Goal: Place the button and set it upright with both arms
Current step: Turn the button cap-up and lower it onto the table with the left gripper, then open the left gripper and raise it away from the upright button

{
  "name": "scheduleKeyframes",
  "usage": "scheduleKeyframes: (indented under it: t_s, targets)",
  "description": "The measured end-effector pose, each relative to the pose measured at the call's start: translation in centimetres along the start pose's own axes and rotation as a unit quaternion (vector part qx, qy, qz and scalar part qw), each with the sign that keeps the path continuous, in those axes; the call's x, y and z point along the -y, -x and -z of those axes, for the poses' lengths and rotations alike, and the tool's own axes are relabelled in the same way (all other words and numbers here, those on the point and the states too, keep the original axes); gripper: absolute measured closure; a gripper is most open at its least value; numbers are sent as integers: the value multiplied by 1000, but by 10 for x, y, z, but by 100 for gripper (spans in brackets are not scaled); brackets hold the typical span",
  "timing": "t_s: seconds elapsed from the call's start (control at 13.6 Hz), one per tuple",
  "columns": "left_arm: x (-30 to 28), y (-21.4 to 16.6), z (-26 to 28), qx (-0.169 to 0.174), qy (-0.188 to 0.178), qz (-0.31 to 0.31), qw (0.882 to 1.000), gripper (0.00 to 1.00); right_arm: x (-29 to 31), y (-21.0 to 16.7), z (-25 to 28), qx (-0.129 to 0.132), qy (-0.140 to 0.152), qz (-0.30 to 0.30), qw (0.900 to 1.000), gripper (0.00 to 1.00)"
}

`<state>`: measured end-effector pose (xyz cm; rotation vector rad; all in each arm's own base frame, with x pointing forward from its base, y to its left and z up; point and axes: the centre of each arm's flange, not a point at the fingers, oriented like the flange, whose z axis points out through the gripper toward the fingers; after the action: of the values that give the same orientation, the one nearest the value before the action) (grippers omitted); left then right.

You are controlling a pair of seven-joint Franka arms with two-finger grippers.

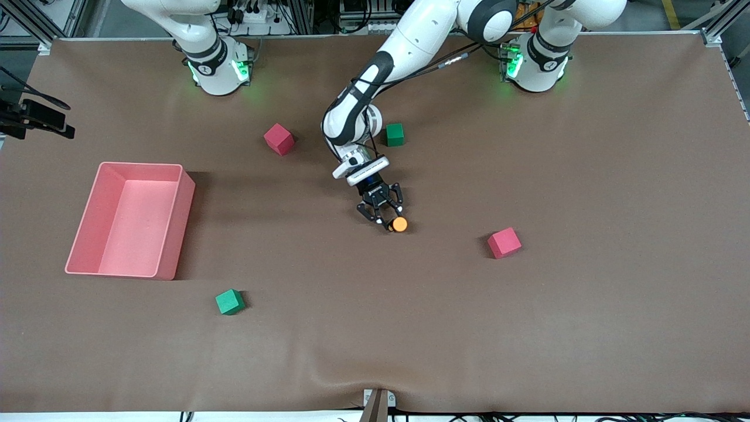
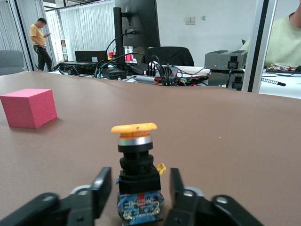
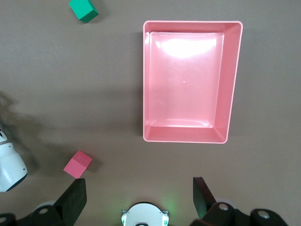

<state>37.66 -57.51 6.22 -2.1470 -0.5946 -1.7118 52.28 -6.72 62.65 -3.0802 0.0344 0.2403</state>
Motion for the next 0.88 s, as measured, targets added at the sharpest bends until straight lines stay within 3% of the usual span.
scheduleKeyframes:
  t_s: [0.22, 0.29, 0.66, 0.88]
  targets:
    - [-2, -1, 3, 0, 2, -4, 1000, 4, 0, 0, 0, 0, 0, 1, 1000, 0]
    - [-3, -2, 5, 1, 4, -3, 1000, 0, 1, 0, 0, 0, 1, 1, 1000, 0]
    - [-13, -14, 48, 11, 26, 9, 1000, 0, 10, -2, 1, -3, 3, 10, 1000, 0]
    - [-8, -17, 84, 21, 20, -11, 1000, 0, 17, -5, 2, -14, 5, 17, 1000, 0]
